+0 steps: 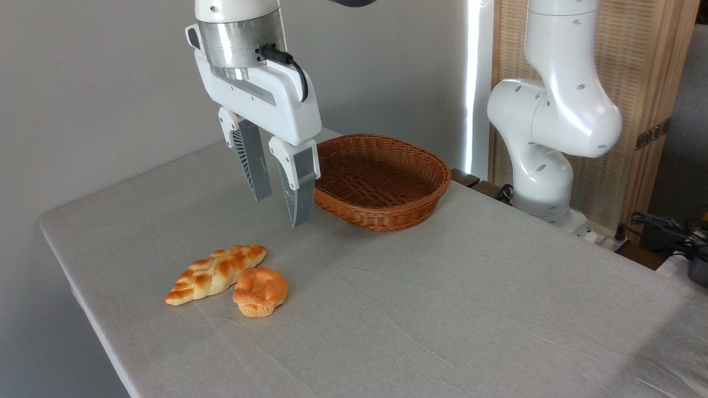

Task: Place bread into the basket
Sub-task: 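Lower the open gripper onto the long braided bread roll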

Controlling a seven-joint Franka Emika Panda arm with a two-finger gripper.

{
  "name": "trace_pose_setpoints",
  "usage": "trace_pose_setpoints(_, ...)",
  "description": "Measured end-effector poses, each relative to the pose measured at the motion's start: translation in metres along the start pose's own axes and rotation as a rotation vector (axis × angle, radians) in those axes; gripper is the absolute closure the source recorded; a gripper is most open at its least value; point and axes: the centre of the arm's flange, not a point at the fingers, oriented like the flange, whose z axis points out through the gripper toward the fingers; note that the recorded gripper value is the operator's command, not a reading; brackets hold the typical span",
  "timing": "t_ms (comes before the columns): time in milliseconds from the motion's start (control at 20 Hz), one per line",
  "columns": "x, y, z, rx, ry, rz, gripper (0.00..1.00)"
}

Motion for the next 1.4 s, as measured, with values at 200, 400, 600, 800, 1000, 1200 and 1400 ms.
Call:
trace_pose_setpoints(200,0.000,0.000,0.000,-0.002,0.001,0.000,0.00)
trace_pose_setpoints(400,0.000,0.000,0.000,-0.003,0.002,0.000,0.00)
trace_pose_setpoints(600,0.001,0.000,0.000,-0.003,0.007,0.000,0.00)
trace_pose_setpoints(800,0.013,0.005,-0.001,-0.010,0.072,0.006,0.00)
trace_pose_setpoints(1000,0.036,0.021,0.022,-0.012,0.119,0.002,0.00)
trace_pose_setpoints(1200,0.073,0.054,0.068,0.021,0.189,-0.063,0.00)
trace_pose_setpoints(1400,0.089,0.069,0.115,0.017,0.202,-0.066,0.00)
